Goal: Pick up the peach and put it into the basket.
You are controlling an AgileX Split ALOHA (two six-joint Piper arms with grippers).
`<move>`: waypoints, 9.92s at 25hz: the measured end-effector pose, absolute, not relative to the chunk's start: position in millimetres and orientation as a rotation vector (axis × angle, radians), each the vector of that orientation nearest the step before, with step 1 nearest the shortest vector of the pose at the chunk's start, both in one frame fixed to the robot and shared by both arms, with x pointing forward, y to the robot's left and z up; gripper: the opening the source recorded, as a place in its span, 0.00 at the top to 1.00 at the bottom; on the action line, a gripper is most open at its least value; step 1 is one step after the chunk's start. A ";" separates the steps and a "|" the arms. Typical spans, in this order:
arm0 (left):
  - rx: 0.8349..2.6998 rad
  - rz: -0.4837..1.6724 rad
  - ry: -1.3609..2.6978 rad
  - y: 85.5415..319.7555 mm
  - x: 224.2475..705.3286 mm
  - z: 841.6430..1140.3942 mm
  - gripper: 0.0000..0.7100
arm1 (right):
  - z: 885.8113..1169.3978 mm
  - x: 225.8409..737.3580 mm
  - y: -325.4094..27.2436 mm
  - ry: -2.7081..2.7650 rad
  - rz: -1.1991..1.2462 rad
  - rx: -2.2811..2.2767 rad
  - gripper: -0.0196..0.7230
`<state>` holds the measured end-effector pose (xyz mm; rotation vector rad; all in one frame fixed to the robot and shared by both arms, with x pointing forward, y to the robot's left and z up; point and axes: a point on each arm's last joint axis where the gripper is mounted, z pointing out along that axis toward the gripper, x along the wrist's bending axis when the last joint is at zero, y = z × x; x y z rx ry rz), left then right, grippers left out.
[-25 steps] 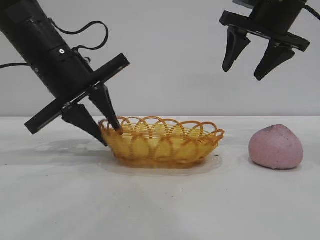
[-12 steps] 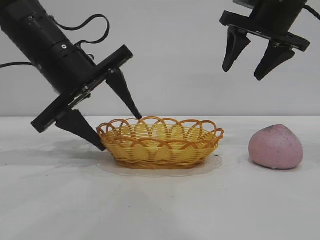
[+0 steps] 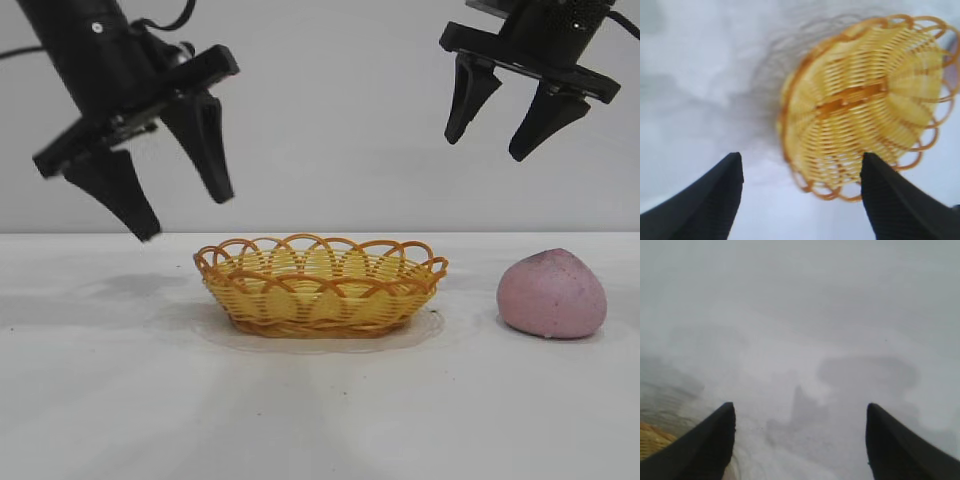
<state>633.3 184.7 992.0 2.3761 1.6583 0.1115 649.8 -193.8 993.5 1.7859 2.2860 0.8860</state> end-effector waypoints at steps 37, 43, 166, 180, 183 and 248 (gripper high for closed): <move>2.010 0.389 2.029 306.6 383.0 1058.4 0.38 | 993.5 649.8 -193.8 2.286 0.886 1.786 0.34; 1.900 0.558 1.918 303.8 316.1 1052.0 0.38 | 993.5 649.8 -193.8 2.286 0.886 1.786 0.34; 1.587 0.938 1.601 300.3 230.4 1043.3 0.38 | 1007.6 649.6 -211.6 2.477 0.216 1.894 0.27; 1.587 0.938 1.601 300.3 230.4 1043.3 0.38 | 1048.1 566.9 -265.3 2.288 0.118 1.972 0.27; 1.587 0.938 1.601 300.3 230.4 1043.3 0.38 | 1059.3 531.6 -269.2 2.255 0.163 1.966 0.27; 1.588 0.938 1.601 300.3 230.1 1043.1 0.38 | 1043.1 229.3 -302.6 1.657 0.944 1.561 0.27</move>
